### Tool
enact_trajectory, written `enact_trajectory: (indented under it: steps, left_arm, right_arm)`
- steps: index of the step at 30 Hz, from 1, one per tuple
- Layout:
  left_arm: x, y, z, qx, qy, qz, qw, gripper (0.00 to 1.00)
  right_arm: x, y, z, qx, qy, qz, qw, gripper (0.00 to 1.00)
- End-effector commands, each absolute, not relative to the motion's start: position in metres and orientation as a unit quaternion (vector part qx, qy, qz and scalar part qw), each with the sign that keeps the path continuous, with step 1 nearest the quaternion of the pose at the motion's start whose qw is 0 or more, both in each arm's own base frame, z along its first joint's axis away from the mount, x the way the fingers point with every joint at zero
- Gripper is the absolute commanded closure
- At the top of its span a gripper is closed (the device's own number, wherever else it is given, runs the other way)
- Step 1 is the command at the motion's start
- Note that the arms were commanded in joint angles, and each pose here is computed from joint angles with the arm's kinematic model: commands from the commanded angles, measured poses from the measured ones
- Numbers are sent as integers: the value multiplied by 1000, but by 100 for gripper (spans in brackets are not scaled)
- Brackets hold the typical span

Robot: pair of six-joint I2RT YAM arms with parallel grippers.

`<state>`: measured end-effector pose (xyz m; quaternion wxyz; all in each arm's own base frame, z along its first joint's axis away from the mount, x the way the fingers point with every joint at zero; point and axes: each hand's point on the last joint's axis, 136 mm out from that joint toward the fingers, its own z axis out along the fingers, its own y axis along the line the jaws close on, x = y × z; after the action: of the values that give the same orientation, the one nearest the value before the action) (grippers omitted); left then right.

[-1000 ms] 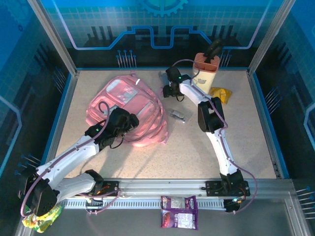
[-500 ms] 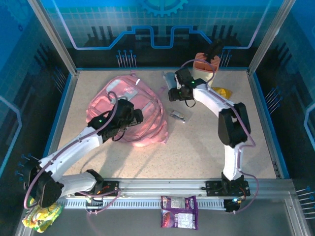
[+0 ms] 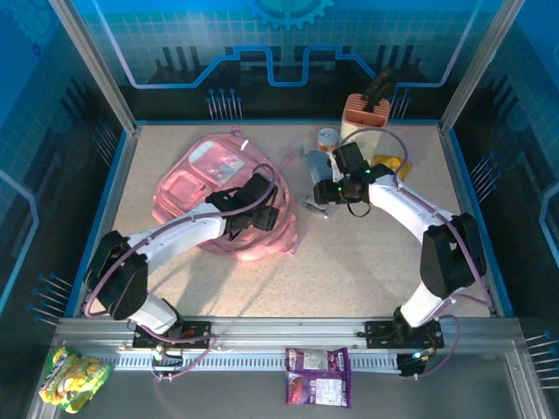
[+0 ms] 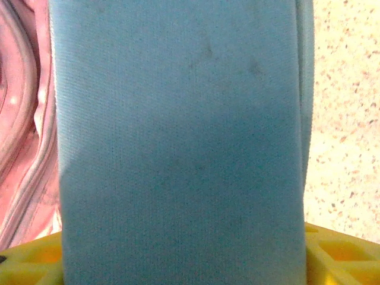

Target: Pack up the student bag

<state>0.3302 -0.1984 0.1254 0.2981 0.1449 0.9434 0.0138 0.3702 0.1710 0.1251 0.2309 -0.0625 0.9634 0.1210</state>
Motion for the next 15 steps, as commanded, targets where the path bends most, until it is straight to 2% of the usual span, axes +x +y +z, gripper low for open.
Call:
enact_trajectory:
  steps: [1,4,6,13,15]
  left_arm:
    - [345,-204,131,186,928,38,319,22]
    - [353,-202,120,191,927,62,316,23]
    - [358,-197,113,188,928,80,311,27]
    - [368,-187,102,171,936,75,299,52]
    - [370,-185,106,170,935,73,302,63]
  right_arm:
    - [361,166,141,-55,958,142,242,32]
    - [355,163,144,-55,958,142,244,32]
    - [351,163,146,-56,958,145,242,32]
    - [339,163,147,-64,959,149,233,32]
    - [334,162,147,-68,960,147,227,31]
